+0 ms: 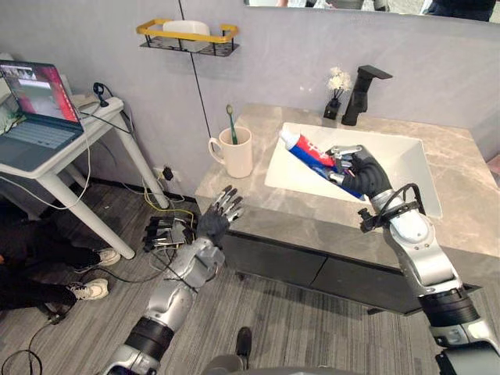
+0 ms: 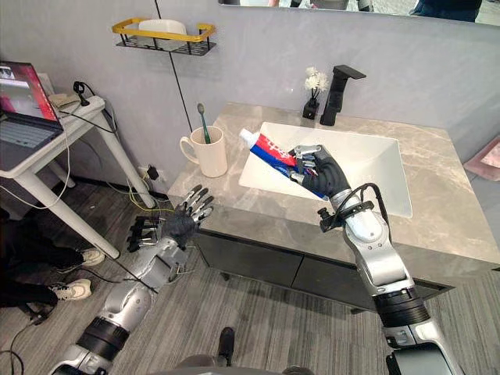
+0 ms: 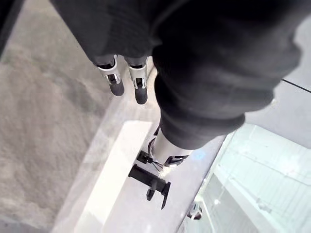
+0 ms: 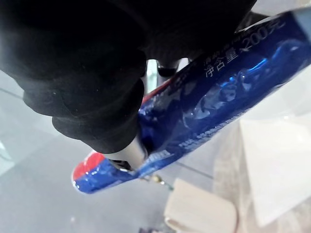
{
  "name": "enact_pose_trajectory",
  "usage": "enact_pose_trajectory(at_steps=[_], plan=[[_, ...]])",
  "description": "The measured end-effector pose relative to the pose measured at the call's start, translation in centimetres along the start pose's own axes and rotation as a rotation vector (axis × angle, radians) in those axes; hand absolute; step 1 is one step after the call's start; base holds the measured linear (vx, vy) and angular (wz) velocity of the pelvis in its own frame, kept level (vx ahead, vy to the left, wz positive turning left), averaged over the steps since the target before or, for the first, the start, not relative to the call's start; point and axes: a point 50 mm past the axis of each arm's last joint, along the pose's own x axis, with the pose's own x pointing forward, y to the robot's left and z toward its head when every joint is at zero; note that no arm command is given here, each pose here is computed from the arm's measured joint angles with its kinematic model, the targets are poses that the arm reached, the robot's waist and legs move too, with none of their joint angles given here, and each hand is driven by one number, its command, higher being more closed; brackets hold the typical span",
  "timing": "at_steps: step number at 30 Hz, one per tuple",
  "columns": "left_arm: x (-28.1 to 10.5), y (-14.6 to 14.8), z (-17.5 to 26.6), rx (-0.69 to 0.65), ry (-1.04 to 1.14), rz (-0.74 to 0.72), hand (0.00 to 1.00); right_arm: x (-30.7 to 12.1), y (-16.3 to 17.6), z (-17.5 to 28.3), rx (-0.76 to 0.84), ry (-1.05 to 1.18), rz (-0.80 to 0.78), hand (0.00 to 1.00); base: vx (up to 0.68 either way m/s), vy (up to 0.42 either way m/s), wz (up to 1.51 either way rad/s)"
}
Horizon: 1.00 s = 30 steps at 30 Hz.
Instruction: Organize washtable
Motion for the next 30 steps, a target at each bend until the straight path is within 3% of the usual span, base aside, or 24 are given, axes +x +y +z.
enact_pose_trajectory(at_steps=[12,30], plan=[[2.5,-1.8,0.5,0.025,0.028,-0.077,0.00,-0.7,1.2,-0.8,0.041,0.026,-0.001,1.00,0.01,-0.018,-0.01],[3.1,-4.4,2.8,0.002,-0.046,-0.194,0.00,-1.4,1.6,-1.8,0.034,0.079,-0.015,1.00,0.02,-0.027,0.04]])
